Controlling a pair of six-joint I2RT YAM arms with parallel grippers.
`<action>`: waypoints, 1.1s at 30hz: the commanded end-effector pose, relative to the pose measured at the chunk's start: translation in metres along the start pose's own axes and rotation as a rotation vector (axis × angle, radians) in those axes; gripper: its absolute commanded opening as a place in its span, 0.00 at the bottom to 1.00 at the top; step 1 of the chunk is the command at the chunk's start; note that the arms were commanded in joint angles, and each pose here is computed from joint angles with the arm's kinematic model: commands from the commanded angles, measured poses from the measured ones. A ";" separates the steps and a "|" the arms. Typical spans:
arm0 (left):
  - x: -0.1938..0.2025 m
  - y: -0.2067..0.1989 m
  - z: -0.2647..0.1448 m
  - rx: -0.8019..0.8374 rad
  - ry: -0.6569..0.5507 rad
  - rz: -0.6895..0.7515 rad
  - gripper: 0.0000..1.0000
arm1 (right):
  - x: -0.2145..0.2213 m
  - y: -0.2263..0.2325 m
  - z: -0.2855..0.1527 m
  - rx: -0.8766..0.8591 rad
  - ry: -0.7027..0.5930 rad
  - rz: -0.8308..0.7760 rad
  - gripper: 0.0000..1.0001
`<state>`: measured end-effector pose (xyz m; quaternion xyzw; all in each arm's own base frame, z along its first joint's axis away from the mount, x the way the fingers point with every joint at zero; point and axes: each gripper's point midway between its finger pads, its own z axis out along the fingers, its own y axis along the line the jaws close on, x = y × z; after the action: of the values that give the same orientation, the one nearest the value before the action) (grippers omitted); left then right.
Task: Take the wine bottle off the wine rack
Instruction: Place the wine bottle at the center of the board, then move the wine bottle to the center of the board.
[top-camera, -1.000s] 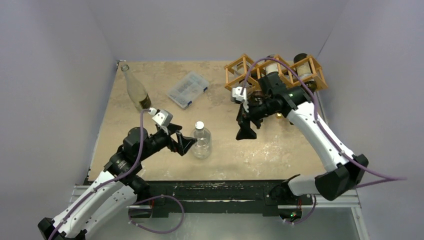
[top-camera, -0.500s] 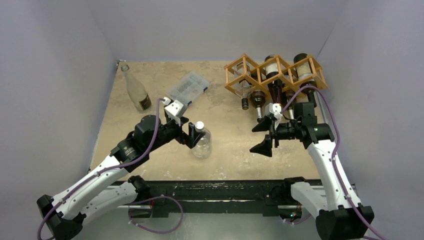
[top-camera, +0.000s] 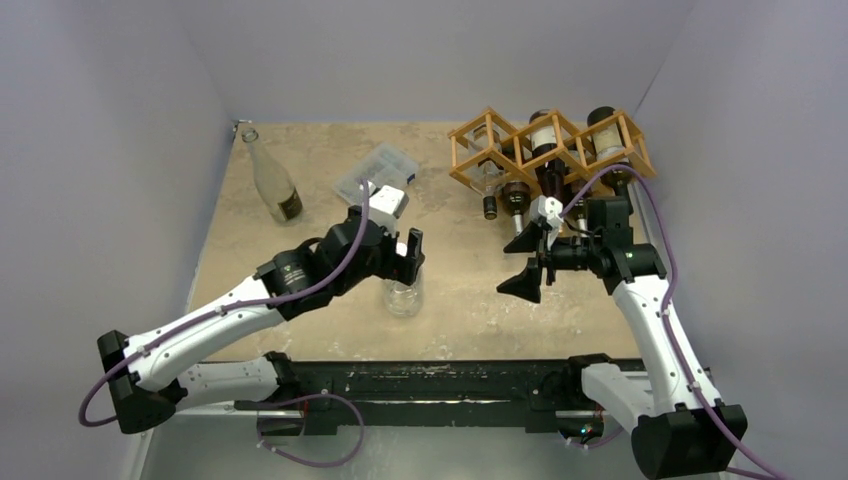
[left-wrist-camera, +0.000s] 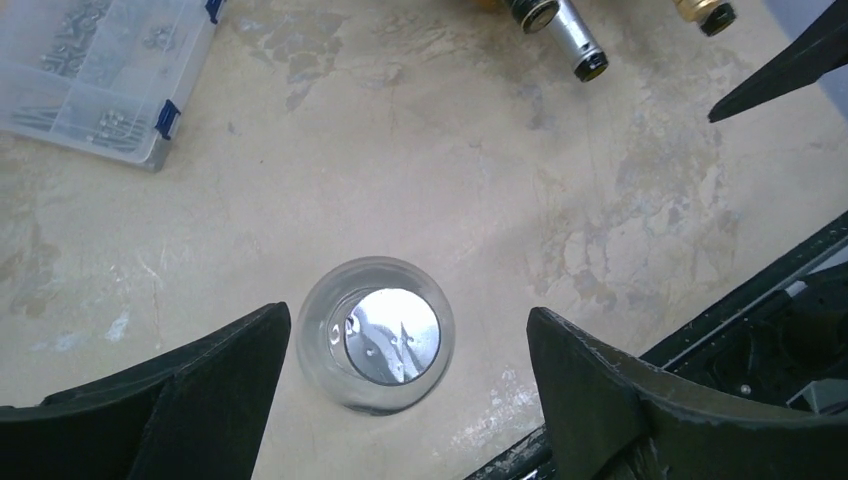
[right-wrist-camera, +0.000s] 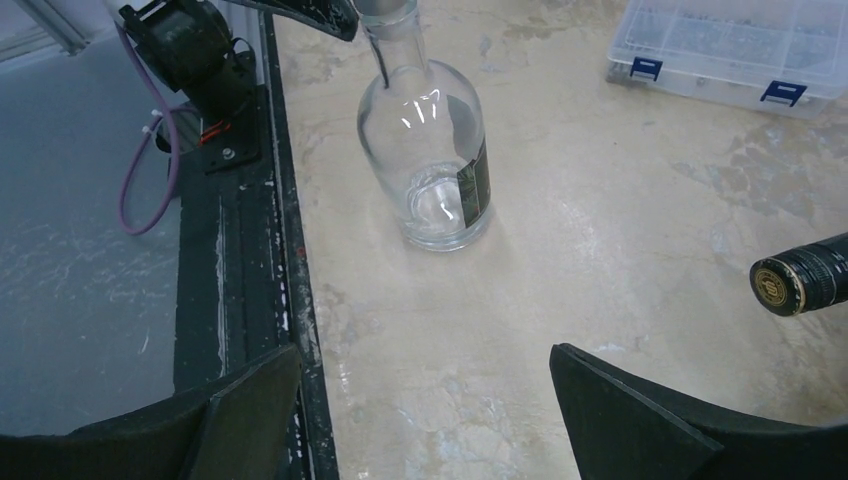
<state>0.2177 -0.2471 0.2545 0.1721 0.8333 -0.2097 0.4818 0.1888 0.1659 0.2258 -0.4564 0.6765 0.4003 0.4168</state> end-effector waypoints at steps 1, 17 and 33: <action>-0.004 0.015 0.000 -0.192 0.016 -0.039 0.86 | -0.004 -0.006 -0.002 0.035 -0.010 -0.014 0.99; 0.011 0.014 0.020 -0.299 0.123 -0.087 0.41 | 0.001 -0.013 -0.003 0.069 0.003 0.003 0.99; 0.010 0.014 0.019 -0.305 0.160 -0.039 0.41 | 0.002 -0.015 -0.003 0.078 0.007 0.006 0.99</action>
<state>0.2298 -0.2425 0.2188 0.0979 0.8989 -0.0736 0.4207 0.1984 0.1596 0.2209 -0.4372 0.6987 0.3813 0.4186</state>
